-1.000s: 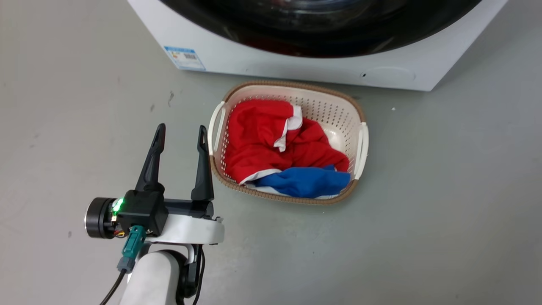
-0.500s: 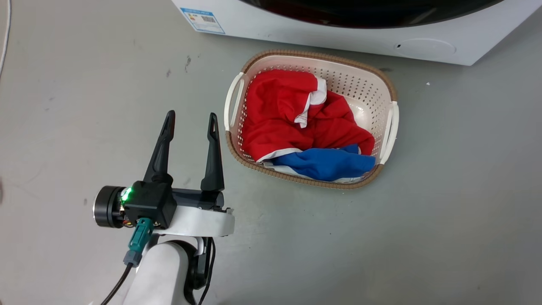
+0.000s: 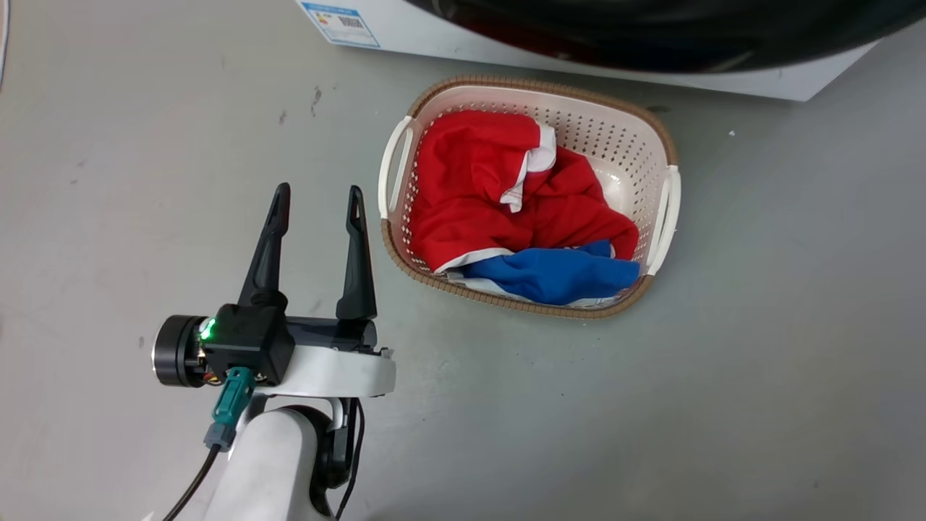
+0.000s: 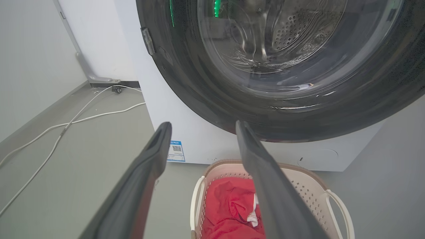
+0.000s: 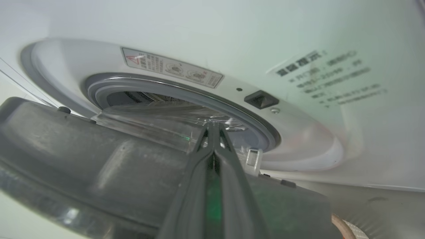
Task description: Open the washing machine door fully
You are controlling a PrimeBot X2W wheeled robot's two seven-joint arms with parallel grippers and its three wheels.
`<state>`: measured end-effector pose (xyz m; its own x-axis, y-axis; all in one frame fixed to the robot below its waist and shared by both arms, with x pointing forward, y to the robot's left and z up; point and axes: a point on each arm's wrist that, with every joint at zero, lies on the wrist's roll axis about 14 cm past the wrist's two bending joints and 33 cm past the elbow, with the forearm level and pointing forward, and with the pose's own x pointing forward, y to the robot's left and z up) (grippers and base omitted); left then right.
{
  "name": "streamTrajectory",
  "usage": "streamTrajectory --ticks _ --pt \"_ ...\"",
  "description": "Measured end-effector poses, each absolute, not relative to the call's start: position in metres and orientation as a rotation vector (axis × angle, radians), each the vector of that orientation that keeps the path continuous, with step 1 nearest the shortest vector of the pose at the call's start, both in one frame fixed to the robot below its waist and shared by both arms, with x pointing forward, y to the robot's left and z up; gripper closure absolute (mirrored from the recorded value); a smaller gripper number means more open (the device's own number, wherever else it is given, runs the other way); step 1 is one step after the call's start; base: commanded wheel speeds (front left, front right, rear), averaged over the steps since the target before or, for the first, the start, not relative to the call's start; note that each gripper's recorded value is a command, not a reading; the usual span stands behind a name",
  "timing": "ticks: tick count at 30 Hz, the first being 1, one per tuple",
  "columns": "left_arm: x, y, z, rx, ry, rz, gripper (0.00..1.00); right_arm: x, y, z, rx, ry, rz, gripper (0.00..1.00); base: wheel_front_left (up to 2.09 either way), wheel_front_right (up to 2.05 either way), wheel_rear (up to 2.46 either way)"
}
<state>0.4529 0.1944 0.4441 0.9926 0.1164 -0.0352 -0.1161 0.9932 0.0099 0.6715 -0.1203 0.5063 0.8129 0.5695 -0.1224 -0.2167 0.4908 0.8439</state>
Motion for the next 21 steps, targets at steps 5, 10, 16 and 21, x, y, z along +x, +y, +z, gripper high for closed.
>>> streamTrajectory --ticks 5,10,16,21 --pt "0.453 0.193 0.453 0.013 0.012 0.11 0.0 0.64 -0.113 0.501 0.933 0.471 0.543 1.0 0.0 0.0 0.0" --pt "0.453 0.188 0.459 0.01 -0.005 0.091 0.0 0.609 -0.105 0.508 0.942 0.49 0.605 1.0 0.0 0.0 0.0" --pt "0.449 0.185 0.466 0.009 -0.02 0.081 0.0 0.574 -0.098 0.523 0.96 0.477 0.666 1.0 0.0 0.0 0.0" --pt "0.442 0.186 0.476 0.015 -0.038 0.082 0.0 0.541 -0.086 0.529 0.964 0.488 0.714 1.0 0.0 0.0 0.0"
